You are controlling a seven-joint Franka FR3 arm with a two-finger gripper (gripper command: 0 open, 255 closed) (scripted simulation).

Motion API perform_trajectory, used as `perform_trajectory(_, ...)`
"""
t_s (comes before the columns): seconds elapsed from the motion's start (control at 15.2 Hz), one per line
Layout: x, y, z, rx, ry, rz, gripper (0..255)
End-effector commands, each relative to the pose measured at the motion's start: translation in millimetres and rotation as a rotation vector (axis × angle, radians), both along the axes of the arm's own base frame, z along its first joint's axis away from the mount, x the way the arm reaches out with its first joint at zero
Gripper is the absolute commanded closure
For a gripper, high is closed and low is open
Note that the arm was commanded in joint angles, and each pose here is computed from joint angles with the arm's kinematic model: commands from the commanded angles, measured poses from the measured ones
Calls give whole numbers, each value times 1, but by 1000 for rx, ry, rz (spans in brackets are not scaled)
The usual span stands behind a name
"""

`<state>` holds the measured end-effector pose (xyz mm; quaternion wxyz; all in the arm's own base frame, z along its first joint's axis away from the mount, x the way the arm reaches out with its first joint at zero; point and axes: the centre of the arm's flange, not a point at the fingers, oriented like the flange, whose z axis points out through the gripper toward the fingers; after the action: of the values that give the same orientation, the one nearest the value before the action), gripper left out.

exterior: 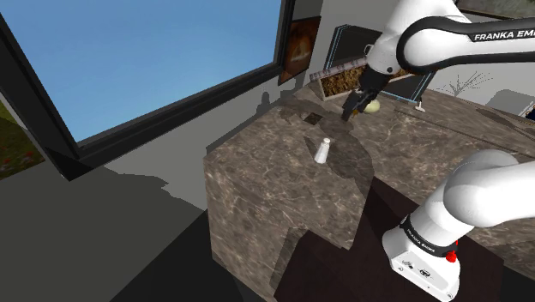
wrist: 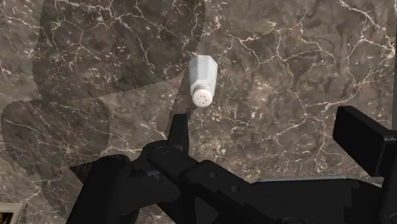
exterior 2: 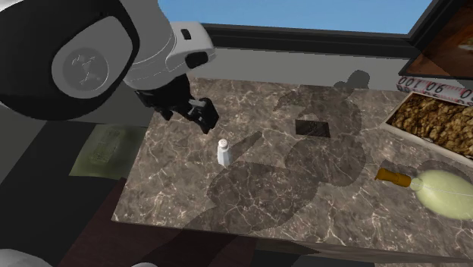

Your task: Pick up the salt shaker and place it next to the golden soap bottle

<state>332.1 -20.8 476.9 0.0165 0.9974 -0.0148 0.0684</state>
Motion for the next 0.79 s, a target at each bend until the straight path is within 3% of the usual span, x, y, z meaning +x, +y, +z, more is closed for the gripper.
perform_trajectory(0.0, 7, -4, -28, 0, -14, -16, 0)
perform_trajectory(0.73, 36, -36, -166, -2, -77, -102, 0)
